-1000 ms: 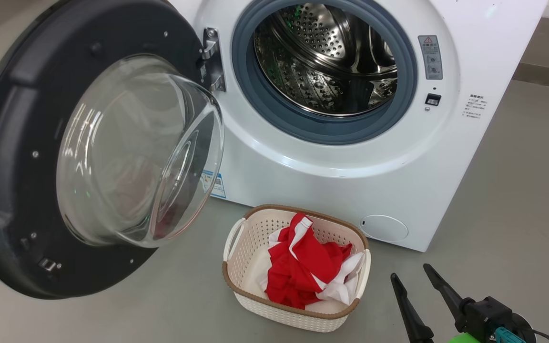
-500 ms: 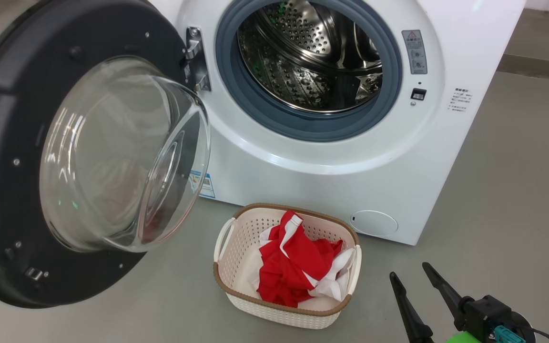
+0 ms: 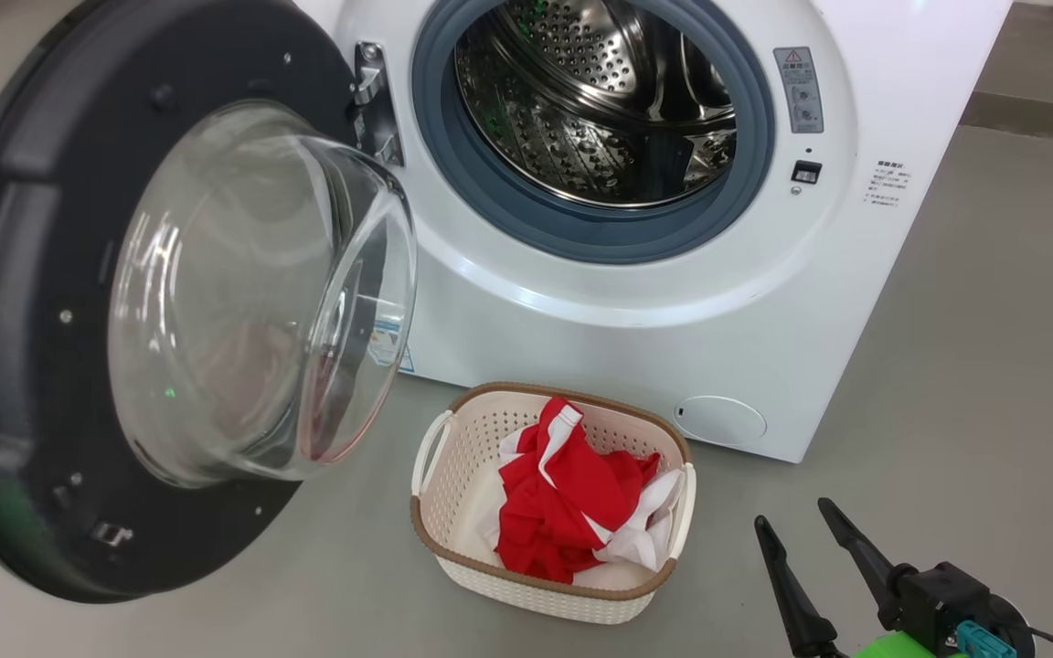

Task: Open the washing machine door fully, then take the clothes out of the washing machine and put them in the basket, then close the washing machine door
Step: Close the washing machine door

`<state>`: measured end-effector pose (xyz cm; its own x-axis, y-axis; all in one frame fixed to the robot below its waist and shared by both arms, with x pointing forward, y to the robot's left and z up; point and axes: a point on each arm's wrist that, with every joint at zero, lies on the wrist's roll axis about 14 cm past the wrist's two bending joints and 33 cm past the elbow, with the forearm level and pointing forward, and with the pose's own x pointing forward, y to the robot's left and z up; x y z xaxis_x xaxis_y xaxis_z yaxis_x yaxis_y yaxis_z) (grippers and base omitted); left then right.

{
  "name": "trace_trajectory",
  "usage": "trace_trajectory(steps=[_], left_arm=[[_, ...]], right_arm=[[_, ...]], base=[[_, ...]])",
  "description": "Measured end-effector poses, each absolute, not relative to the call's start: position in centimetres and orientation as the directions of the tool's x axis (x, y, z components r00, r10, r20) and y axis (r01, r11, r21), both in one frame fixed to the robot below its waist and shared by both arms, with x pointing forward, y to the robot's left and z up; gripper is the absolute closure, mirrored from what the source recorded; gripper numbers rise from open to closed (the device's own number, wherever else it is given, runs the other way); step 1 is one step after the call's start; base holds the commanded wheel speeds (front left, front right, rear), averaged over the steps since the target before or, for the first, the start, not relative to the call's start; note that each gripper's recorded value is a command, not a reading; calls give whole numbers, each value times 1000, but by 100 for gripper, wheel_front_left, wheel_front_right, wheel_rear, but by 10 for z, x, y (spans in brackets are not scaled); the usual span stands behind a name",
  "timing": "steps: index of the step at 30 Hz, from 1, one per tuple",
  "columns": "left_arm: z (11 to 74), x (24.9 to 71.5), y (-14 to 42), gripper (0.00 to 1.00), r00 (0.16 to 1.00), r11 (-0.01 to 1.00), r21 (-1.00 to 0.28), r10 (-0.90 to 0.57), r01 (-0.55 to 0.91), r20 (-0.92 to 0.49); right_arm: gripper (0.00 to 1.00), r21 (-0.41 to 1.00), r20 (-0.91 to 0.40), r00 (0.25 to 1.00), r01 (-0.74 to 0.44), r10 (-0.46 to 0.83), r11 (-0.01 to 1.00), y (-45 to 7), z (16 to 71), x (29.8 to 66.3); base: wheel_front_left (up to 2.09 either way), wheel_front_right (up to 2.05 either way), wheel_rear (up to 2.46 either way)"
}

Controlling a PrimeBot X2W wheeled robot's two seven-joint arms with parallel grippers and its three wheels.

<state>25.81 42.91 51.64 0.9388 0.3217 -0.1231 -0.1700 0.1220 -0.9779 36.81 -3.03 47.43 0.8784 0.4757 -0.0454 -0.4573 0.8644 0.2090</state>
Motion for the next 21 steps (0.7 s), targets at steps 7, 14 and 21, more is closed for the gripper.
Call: trace_trajectory(steps=[7, 14, 21], left_arm=[[519, 254, 408, 100, 973, 126, -983, 208, -133, -105], [522, 254, 383, 100, 992, 125, -987, 90, -100, -89], [526, 261, 349, 100, 996, 122, -990, -48, -65, -71]], right_arm=[[0, 210, -45, 883, -449, 467, 869, -33, 474, 372], [0, 213, -46, 888, -440, 458, 873, -36, 473, 374], [0, 211, -38, 898, -421, 438, 882, -42, 475, 377]], base=[[0, 0, 0], [0, 0, 0], [0, 0, 0]])
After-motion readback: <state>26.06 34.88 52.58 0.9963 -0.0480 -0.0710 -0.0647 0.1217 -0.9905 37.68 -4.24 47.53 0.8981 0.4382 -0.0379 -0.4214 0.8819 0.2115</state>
